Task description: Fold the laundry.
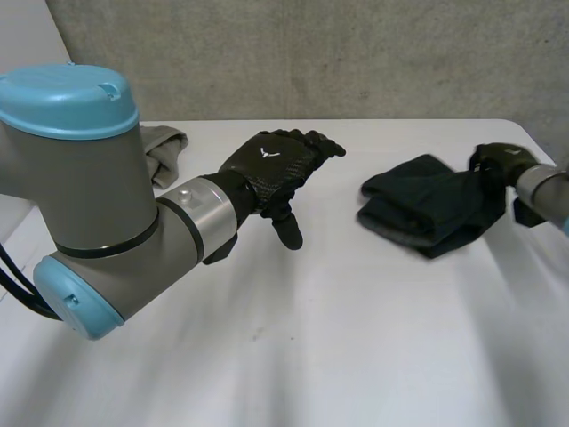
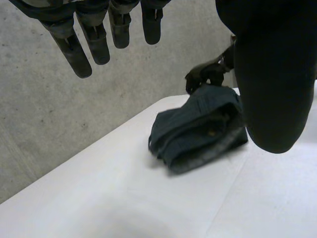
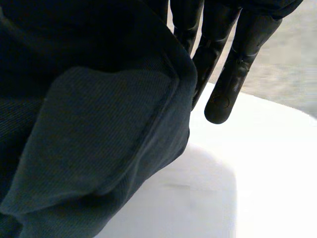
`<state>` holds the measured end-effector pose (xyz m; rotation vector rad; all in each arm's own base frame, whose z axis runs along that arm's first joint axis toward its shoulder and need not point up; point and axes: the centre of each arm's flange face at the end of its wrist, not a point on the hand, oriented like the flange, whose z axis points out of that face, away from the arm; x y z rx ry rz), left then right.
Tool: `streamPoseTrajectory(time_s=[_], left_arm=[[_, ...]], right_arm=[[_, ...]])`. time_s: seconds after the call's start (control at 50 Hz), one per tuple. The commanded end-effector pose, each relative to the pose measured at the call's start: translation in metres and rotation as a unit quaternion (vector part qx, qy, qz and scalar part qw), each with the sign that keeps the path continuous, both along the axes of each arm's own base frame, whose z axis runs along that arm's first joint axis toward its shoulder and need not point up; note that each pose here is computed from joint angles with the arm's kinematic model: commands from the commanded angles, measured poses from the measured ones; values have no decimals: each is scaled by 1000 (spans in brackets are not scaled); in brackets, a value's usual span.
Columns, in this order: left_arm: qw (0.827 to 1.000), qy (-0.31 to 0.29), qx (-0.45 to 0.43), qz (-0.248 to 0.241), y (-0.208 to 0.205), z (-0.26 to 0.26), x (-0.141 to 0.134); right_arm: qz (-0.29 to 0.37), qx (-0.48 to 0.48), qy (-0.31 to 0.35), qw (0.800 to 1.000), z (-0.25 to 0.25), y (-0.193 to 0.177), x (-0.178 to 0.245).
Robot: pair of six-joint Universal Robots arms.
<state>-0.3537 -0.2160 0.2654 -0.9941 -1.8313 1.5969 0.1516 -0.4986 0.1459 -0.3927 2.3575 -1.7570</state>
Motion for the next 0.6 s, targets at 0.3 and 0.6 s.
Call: streamPoseTrajectory(time_s=[0.3, 0.6], left_arm=[[1000, -8, 6, 11, -3, -7, 0], [1000, -14, 11, 19, -6, -13, 0]], right_arm=[[-128, -148, 145, 970, 0, -57, -123], [-189, -129, 226, 947, -31, -59, -151]])
